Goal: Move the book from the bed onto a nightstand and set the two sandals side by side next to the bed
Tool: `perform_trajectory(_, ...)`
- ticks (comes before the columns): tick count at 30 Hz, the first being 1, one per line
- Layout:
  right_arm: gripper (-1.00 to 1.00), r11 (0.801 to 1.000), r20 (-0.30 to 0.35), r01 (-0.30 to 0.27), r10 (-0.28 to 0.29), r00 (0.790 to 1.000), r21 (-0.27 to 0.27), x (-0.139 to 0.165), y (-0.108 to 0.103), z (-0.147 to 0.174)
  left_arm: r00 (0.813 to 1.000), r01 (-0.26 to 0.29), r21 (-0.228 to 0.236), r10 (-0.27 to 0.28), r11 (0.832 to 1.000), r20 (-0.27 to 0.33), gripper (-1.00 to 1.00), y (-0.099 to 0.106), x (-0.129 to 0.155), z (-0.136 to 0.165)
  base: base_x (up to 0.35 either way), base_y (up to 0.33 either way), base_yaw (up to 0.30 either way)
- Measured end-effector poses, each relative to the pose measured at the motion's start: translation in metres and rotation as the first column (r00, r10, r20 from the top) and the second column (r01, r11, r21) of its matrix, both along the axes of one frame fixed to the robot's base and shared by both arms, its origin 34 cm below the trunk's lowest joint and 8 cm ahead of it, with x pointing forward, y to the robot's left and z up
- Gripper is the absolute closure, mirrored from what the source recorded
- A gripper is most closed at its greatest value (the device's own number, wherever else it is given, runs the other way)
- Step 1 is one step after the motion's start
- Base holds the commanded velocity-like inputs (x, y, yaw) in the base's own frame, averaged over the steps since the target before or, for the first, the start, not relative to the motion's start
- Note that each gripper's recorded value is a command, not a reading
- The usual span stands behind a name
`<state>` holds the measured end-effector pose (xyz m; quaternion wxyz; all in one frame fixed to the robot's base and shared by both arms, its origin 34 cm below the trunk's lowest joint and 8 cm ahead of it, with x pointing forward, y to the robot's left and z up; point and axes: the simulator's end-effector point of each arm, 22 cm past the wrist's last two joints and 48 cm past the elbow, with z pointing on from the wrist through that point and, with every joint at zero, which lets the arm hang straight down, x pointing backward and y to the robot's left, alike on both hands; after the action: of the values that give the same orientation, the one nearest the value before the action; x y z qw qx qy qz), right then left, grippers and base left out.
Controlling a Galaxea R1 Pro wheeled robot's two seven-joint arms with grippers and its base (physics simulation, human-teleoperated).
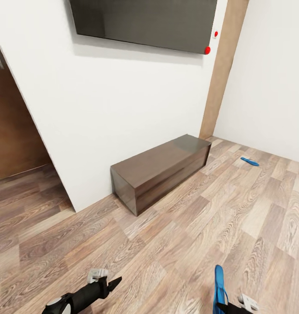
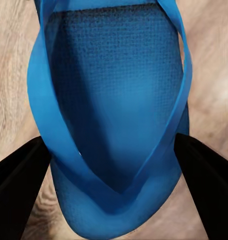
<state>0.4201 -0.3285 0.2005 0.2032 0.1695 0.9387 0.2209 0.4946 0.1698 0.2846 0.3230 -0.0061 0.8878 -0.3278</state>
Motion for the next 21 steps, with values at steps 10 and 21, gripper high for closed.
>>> perform_trajectory(10, 1.0, 1.0, 0.04, 0.001, -0.001, 0.999, 0.003, 0.012, 0.002, 0.015, 0.999, -0.001, 0.005, 0.0, 1.0, 0.051, -1.0, 0.001, 0.009, 0.018, 0.0, 0.0, 0.0)
perform_trajectory(21, 1.0, 1.0, 0.075, 0.004, -0.004, 0.997, 0.001, 0.021, 0.001, 0.03, 0.996, 0.001, 0.002, -0.001, 1.0, 0.094, -1.0, -0.001, 0.016, 0.038, 0.0, 0.0, 0.0)
